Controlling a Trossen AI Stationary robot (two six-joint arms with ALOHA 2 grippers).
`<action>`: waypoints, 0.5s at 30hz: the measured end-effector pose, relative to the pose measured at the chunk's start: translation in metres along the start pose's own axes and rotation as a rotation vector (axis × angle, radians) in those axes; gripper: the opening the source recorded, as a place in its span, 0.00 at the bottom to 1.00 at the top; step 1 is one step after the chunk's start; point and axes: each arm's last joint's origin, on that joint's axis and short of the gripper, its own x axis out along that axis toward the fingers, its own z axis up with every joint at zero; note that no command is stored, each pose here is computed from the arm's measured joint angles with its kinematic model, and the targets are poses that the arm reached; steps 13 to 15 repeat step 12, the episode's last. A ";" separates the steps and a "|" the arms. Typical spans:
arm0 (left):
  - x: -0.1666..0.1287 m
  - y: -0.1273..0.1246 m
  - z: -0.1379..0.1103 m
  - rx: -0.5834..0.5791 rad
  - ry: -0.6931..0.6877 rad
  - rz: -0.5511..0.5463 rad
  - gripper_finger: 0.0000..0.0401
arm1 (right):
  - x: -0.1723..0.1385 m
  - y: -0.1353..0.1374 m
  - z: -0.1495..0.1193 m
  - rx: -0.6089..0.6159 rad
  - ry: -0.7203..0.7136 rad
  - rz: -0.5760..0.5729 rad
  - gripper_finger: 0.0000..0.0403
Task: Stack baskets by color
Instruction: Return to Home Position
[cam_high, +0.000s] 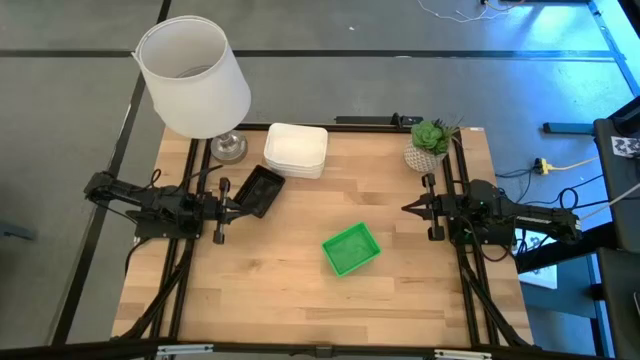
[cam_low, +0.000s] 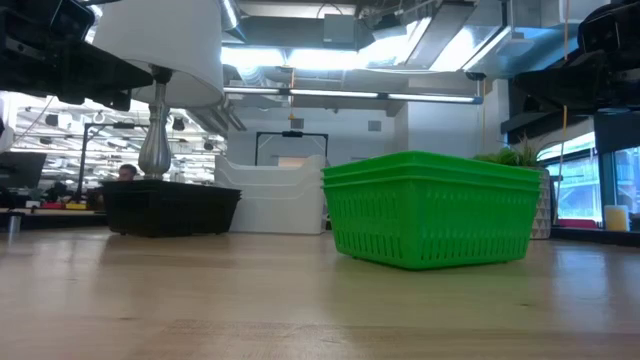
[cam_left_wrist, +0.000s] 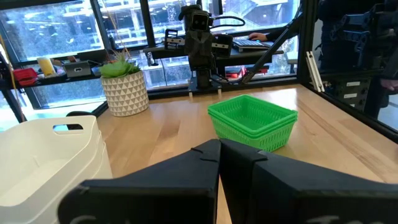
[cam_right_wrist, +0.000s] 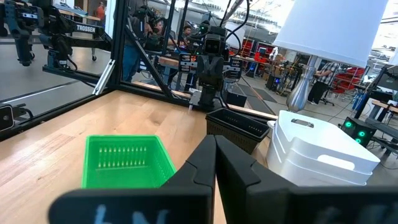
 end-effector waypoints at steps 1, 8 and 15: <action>0.000 0.000 0.000 0.000 0.000 0.000 0.00 | 0.000 0.000 0.000 0.000 0.000 0.000 0.03; 0.000 0.000 0.000 0.000 0.000 0.000 0.00 | 0.000 0.000 0.000 0.000 0.000 0.000 0.03; 0.000 0.000 0.000 0.000 0.000 0.000 0.00 | 0.000 0.000 0.000 0.000 0.000 0.000 0.03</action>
